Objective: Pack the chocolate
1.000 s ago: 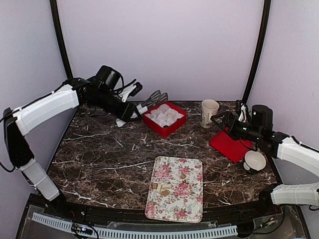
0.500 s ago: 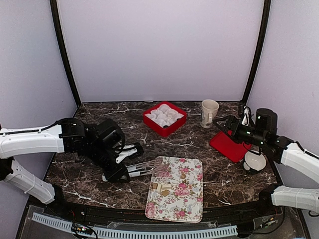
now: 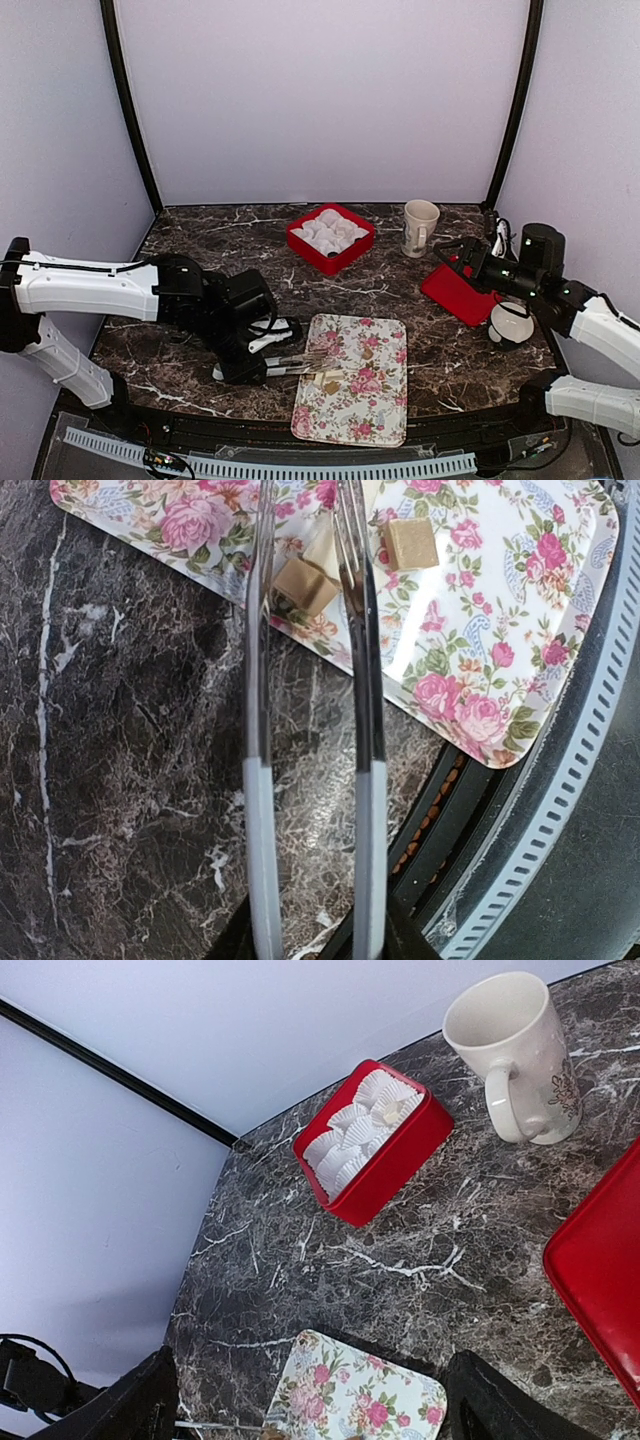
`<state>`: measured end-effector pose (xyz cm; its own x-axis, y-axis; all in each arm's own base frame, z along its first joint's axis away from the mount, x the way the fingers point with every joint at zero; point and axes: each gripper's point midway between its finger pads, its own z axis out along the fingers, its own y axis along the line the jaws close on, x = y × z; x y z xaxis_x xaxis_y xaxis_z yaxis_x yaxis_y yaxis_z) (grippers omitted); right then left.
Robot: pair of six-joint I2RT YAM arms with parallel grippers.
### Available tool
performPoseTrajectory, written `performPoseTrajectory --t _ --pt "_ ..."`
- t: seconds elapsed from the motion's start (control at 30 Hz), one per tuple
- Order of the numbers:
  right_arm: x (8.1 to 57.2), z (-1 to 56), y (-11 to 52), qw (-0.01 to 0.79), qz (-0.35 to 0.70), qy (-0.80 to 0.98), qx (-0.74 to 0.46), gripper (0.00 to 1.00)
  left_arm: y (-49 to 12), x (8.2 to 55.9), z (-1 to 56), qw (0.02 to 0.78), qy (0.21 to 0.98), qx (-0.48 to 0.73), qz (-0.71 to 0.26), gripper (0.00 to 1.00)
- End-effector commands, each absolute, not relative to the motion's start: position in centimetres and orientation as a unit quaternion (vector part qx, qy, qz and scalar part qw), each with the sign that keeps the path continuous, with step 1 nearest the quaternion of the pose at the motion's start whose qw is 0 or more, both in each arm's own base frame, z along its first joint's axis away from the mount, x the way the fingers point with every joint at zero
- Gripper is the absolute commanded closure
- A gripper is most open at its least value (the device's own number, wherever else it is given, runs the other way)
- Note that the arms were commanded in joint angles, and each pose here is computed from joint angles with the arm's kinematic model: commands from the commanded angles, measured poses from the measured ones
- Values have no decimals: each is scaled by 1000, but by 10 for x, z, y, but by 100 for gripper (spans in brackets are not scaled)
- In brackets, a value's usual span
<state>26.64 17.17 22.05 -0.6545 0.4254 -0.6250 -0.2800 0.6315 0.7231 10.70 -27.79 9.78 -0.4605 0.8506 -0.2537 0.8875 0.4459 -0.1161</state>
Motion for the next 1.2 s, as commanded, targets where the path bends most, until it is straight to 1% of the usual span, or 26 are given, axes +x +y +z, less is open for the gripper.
performPoseTrajectory --t 0.0,0.33,0.6,0.73,1.17 --pt "265 222 167 423 427 798 50 7 -287 112 105 92 837 528 -110 68" --pt "264 223 166 425 425 798 53 7 -303 108 108 91 822 547 -127 68" --pt "266 222 168 423 427 798 52 7 -310 106 126 109 821 538 -156 68" --pt "267 222 168 423 428 797 52 7 -313 97 130 99 809 551 -177 68" --pt "269 225 168 425 428 795 53 7 -309 98 103 65 808 571 -130 69"
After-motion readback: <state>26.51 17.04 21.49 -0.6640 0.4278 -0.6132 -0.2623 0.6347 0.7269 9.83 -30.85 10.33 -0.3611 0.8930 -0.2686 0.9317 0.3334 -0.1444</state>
